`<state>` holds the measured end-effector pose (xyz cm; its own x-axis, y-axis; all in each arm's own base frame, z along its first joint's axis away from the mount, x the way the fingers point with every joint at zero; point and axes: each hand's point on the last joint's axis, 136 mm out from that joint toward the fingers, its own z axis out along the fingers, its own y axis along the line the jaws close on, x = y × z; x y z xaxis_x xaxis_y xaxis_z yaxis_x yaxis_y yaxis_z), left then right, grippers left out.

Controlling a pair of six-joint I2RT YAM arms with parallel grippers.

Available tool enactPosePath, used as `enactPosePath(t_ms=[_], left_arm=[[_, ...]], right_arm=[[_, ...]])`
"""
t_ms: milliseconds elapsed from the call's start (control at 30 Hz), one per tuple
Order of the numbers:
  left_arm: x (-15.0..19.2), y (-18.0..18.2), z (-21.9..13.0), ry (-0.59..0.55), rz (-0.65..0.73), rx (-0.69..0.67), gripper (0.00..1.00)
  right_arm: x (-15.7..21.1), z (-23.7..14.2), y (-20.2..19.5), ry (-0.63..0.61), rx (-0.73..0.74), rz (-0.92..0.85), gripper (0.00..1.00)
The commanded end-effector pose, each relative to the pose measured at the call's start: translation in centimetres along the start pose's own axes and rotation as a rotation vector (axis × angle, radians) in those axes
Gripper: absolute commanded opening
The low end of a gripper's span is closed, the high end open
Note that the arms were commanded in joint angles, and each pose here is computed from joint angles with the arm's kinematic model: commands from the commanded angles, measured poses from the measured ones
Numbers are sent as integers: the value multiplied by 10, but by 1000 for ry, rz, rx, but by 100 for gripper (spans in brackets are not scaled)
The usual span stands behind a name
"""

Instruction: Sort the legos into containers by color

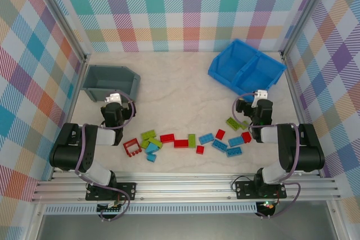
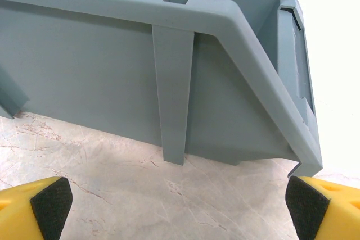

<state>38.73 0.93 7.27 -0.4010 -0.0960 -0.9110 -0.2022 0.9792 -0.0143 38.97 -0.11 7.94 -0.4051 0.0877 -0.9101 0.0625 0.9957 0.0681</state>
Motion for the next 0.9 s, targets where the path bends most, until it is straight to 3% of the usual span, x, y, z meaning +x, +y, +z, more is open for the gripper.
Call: enactPosePath(t_ms=[0,300,433,600,767,867], left_arm=[[-11,-2,1,-36,-7,12,100],[-17,-16,-1,-21,26,86,100],[-40,-9,-26,-20,7,44,100],[-102,-16,-99,-152,-4,24,100],[-179,-19,-179,-270,-9,-56,100],[-188,7,-191,-84,-247,-204,100]], right_arm=[[-13,0,6,-44,-22,-12,100],[-13,0,6,-47,-24,-13,100],[-33,-15,5,-73,12,-23,100],[-94,-78,0,-148,117,12,100],[-170,-165,9,-238,82,140,100],[-192,-185,30,-154,-45,348,100]])
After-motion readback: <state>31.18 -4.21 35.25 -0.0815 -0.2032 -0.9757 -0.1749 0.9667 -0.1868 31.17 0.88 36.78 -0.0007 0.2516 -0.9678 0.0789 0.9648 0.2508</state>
